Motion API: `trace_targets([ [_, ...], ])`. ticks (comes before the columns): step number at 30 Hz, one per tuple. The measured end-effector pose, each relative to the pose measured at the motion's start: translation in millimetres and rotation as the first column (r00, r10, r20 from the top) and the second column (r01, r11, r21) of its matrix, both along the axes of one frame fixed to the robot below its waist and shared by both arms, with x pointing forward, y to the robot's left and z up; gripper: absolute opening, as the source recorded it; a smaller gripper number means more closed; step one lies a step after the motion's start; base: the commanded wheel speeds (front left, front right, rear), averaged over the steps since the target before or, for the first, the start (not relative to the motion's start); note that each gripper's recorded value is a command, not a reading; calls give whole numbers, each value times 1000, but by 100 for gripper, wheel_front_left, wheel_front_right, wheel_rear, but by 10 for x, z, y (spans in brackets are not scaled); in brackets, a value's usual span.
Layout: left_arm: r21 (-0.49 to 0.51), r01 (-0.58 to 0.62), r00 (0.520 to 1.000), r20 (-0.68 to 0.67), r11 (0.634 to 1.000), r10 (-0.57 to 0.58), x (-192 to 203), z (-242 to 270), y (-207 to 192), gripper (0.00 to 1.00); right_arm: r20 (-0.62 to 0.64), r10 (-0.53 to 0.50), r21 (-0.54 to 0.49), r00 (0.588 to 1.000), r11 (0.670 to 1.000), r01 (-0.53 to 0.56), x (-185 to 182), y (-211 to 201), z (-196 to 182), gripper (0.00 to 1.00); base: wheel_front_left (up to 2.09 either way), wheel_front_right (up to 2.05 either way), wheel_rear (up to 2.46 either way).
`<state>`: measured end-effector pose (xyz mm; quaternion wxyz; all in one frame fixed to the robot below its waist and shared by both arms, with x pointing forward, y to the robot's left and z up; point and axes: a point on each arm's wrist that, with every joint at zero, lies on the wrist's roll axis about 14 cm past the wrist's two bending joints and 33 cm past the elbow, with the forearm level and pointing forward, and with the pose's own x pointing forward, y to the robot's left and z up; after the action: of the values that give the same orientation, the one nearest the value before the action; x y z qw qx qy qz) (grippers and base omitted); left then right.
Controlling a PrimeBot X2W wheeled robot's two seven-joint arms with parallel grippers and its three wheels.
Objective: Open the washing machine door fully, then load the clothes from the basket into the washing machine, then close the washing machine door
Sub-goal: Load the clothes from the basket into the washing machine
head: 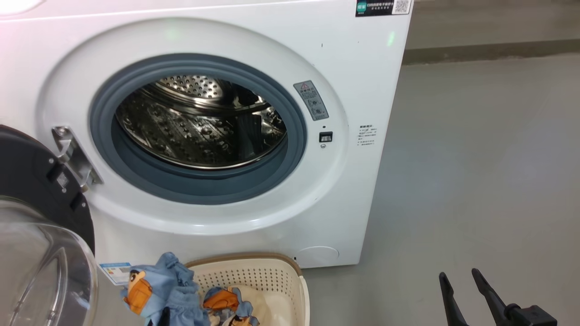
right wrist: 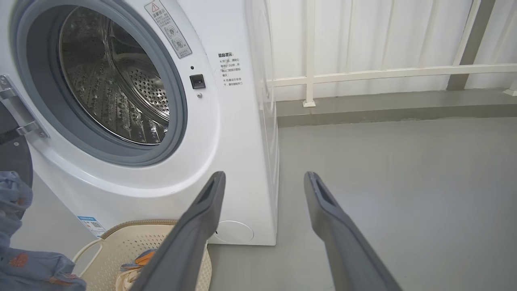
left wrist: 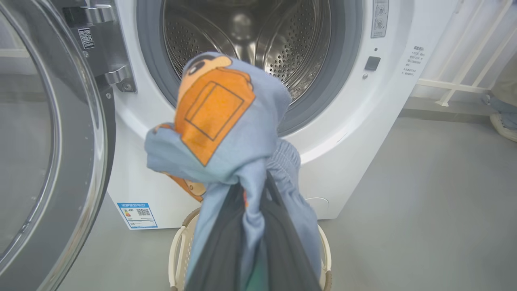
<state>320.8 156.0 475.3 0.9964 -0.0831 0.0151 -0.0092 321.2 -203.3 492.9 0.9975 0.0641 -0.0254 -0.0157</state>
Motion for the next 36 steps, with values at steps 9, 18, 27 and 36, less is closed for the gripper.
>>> trace_targets([
  [9, 2, -11, 999, 47, 1000, 11, -113, 140, 62, 0, 23, -12, -19, 1000, 1000, 12, -75, -47, 65, 100, 0, 0, 0],
  [18, 0, -3, 998, 63, 1000, 3, -107, 184, 48, 0, 28, -13, -26, 1000, 1000, 14, -88, -53, 79, 100, 0, 0, 0],
  [27, -1, 12, 998, 63, 1000, -12, -93, 188, 16, 0, 23, -16, -25, 1000, 1000, 16, -96, -57, 66, 100, 0, 0, 0],
  [36, -2, 16, 998, 58, 1000, -16, -79, 173, 2, 0, 16, -19, -25, 1000, 999, 19, -97, -65, 45, 100, 0, 0, 0],
])
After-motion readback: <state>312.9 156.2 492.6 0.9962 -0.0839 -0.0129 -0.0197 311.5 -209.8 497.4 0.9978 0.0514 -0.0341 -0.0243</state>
